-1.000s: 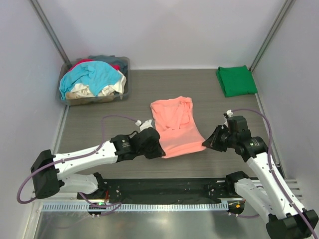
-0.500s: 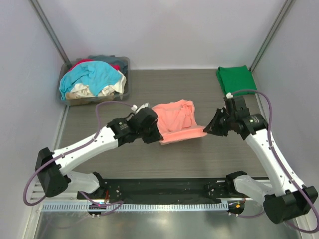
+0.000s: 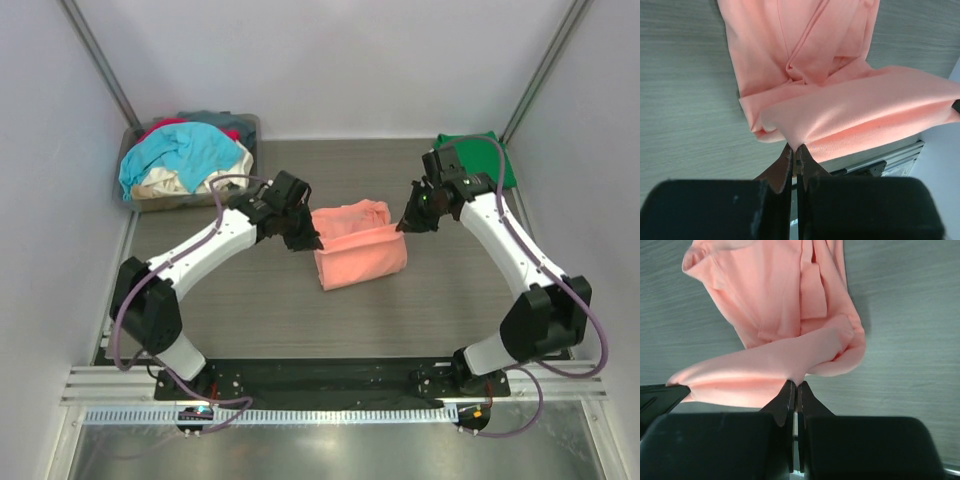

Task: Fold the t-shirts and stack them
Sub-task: Fold the tshirt

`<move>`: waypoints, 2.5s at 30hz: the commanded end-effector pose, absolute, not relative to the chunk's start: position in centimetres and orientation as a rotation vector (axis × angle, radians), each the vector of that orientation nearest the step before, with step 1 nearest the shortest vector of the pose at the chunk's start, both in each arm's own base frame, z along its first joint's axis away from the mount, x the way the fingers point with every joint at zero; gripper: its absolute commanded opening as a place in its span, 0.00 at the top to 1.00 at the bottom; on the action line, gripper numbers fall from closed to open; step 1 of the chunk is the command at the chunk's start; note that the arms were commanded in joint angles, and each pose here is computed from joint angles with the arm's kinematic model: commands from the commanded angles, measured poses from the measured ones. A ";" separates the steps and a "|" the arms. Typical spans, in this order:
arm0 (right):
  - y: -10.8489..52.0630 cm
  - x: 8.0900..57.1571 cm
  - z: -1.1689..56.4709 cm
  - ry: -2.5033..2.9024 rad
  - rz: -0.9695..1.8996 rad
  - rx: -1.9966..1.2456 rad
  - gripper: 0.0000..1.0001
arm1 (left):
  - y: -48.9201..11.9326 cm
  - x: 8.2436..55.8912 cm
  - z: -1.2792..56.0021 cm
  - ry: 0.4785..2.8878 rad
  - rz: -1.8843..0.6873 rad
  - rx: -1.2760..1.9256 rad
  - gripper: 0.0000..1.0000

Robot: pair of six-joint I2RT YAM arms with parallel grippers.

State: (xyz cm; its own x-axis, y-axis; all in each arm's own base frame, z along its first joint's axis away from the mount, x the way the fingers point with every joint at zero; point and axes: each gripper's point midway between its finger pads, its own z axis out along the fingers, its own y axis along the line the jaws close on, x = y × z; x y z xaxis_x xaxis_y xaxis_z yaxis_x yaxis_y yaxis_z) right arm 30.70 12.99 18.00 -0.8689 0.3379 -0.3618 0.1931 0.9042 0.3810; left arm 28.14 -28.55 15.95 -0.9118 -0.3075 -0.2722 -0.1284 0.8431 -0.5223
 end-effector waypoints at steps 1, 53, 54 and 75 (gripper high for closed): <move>12.2 35.0 19.7 2.537 0.387 0.338 0.99 | -27.1 29.9 16.3 2.682 -0.683 -0.287 1.00; 16.8 36.1 16.6 2.379 0.832 0.170 0.44 | -28.8 35.2 17.0 2.617 -0.650 -0.045 0.48; 17.2 35.3 16.0 2.388 0.873 0.151 0.48 | -29.8 34.3 16.8 2.618 -0.690 -0.035 0.48; 14.7 26.9 3.6 2.574 0.744 0.334 0.81 | -26.4 26.9 -1.1 2.924 -0.411 0.090 0.64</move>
State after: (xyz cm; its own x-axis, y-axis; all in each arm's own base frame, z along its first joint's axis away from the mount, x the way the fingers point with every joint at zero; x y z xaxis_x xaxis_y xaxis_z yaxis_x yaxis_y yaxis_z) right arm 27.21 14.58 2.01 -0.8929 0.3373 -0.2983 0.1274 0.8246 0.5511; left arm 28.74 -30.97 2.26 -0.9770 -0.0287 -0.2112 0.0723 0.8874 -0.4552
